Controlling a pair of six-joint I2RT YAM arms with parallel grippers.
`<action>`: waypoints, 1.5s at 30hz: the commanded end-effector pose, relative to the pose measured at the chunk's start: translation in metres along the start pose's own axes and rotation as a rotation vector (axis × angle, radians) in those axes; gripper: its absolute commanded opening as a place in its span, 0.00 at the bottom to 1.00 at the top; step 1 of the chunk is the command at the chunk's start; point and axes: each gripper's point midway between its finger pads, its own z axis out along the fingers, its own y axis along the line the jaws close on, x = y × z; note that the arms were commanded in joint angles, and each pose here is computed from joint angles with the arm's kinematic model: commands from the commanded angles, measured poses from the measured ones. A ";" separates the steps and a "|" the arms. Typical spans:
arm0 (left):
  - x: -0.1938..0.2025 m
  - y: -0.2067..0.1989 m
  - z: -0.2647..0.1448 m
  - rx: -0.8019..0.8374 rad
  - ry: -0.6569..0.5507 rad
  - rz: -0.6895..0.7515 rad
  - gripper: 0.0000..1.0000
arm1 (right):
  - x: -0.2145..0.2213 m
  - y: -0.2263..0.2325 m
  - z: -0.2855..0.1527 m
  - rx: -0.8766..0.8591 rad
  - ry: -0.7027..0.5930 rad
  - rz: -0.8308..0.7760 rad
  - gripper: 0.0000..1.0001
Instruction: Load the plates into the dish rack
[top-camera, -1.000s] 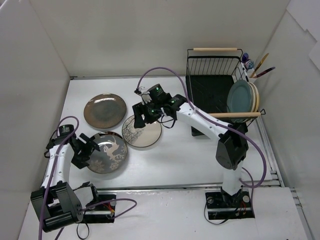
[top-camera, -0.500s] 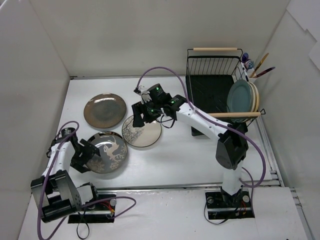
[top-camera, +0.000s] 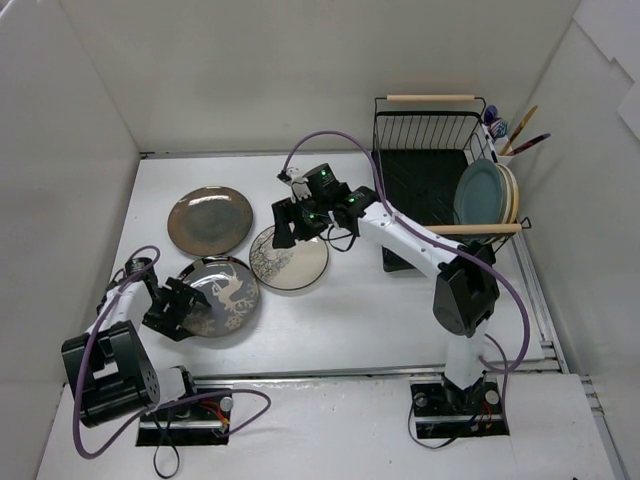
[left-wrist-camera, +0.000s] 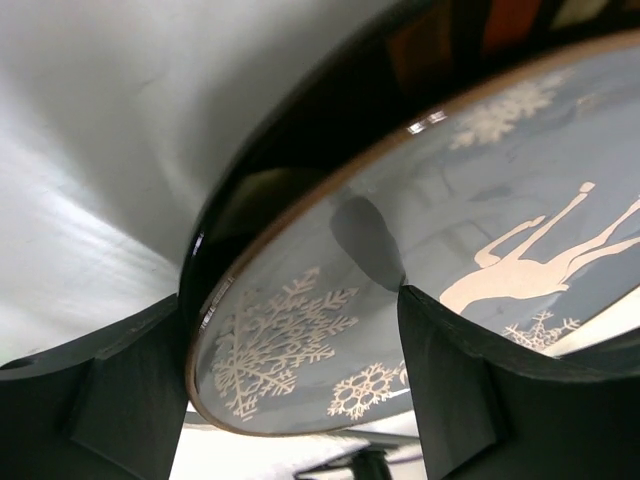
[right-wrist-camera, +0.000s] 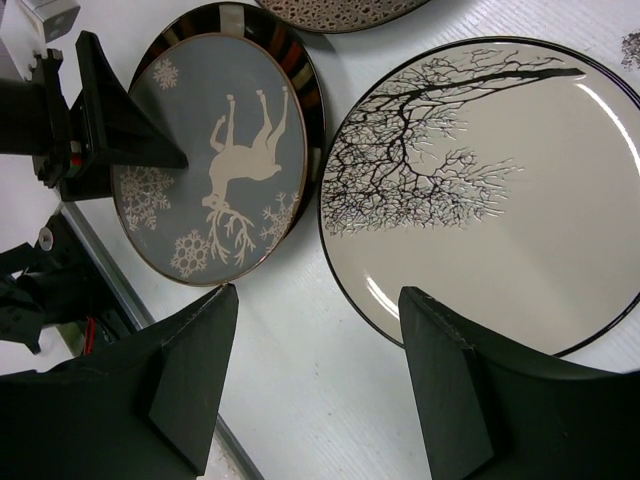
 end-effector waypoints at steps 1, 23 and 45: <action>-0.022 -0.049 -0.004 0.160 -0.026 -0.002 0.70 | -0.026 0.009 -0.011 -0.030 -0.083 -0.020 0.63; -0.033 -0.120 0.008 0.257 0.012 0.159 0.71 | -0.033 -0.012 -0.018 0.028 -0.109 0.023 0.63; -0.065 -0.120 -0.053 0.235 -0.230 0.466 0.69 | -0.020 -0.009 -0.020 0.026 -0.088 0.032 0.63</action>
